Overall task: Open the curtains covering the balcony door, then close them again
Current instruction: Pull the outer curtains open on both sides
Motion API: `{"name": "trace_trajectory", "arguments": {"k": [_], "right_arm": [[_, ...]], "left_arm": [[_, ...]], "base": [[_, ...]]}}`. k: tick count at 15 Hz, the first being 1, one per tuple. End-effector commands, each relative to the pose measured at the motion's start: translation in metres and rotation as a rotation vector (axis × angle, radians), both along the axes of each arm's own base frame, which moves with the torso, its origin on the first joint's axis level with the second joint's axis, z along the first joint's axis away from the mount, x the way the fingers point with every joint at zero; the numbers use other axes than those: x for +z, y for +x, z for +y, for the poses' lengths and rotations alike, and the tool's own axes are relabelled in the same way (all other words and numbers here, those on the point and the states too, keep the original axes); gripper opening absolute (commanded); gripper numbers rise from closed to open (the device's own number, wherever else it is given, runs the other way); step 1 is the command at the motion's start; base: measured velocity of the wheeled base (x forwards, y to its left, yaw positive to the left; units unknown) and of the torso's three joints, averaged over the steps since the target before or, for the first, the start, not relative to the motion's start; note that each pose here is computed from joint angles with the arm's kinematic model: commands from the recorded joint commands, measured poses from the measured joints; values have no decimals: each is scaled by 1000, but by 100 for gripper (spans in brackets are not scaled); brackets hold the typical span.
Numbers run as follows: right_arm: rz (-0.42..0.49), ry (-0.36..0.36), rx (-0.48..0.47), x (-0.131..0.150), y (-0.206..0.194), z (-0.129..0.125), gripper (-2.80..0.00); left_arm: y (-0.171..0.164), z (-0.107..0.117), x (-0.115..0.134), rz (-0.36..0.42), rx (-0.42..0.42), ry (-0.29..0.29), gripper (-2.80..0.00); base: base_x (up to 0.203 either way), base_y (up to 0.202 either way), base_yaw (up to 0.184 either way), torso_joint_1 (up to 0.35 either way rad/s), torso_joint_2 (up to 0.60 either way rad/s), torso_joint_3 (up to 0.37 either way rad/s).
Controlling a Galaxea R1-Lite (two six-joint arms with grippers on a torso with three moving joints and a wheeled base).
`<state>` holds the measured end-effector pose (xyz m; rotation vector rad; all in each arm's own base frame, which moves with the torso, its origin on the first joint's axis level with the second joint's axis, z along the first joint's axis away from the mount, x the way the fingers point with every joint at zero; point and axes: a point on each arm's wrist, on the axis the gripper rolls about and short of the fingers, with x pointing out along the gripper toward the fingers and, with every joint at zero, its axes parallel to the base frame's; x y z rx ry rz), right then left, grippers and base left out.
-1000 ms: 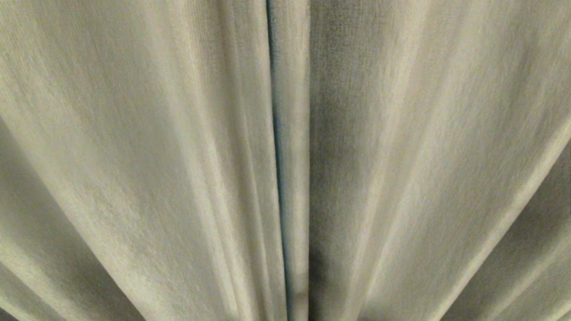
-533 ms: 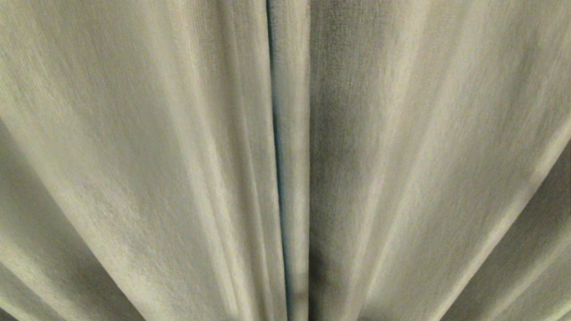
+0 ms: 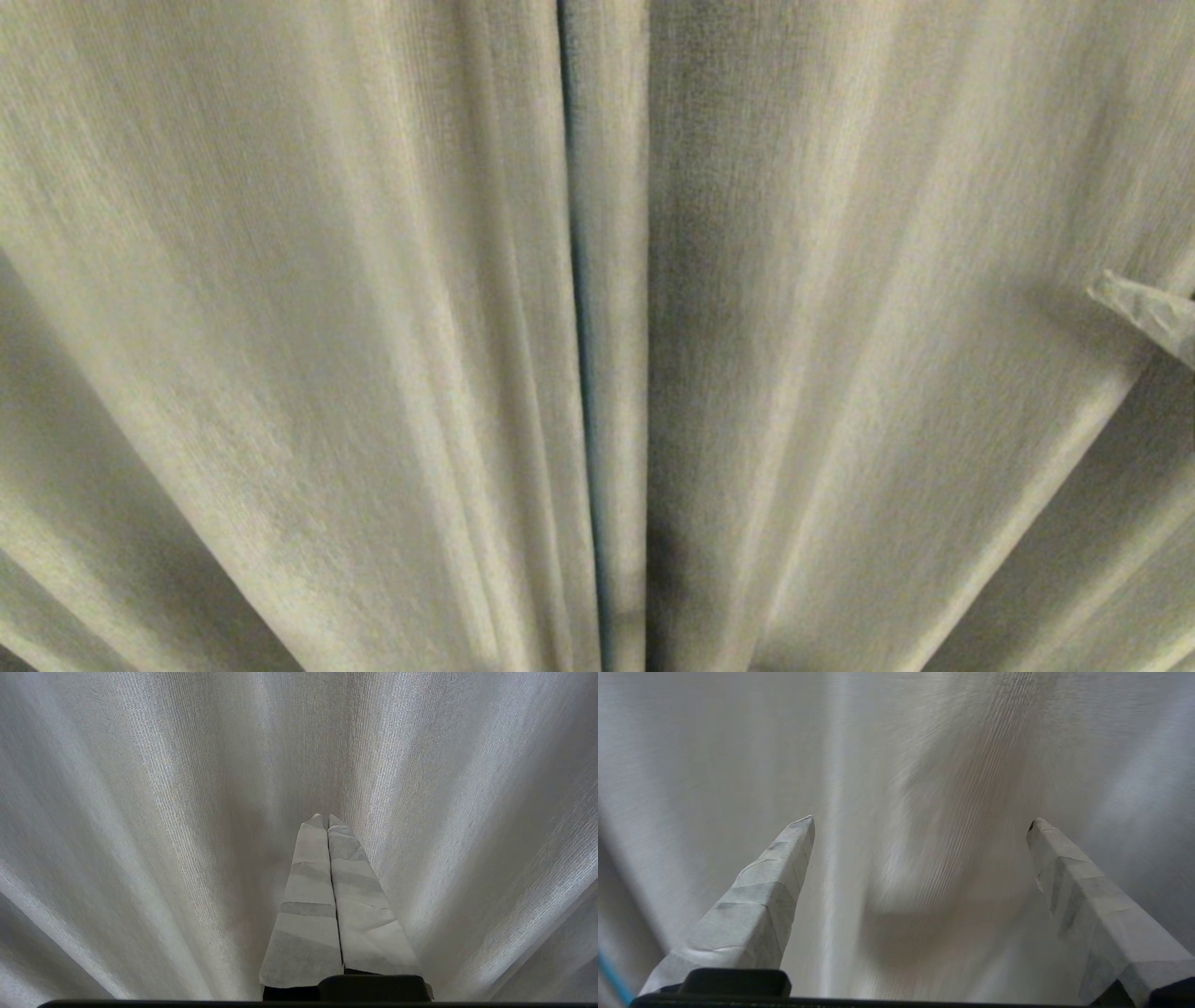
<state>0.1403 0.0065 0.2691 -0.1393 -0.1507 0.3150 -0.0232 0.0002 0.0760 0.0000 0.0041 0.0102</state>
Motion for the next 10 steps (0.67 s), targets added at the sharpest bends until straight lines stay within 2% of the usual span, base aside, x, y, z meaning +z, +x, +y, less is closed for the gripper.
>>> {"name": "trace_trajectory", "arguments": {"k": [1, 4, 7, 8, 10], "right_arm": [[47, 10, 4, -2, 36, 0, 0], [26, 16, 5, 6, 56, 0, 0], [25, 20, 6, 7, 59, 0, 0], [27, 32, 7, 8, 58, 0, -280], [29, 45, 9, 8, 58, 0, -280]], "left_arm": [[0, 0, 0, -1, 1, 0, -280], [0, 0, 0, -1, 1, 0, -280], [0, 0, 0, 0, 1, 0, -280], [0, 0, 0, -1, 1, 0, -280], [0, 0, 0, -1, 1, 0, -280]], "base": [[0, 0, 0, 0, 0, 0], [0, 0, 0, 0, 0, 0], [0, 0, 0, 0, 0, 0], [0, 0, 0, 0, 0, 0], [0, 0, 0, 0, 0, 0]]}}
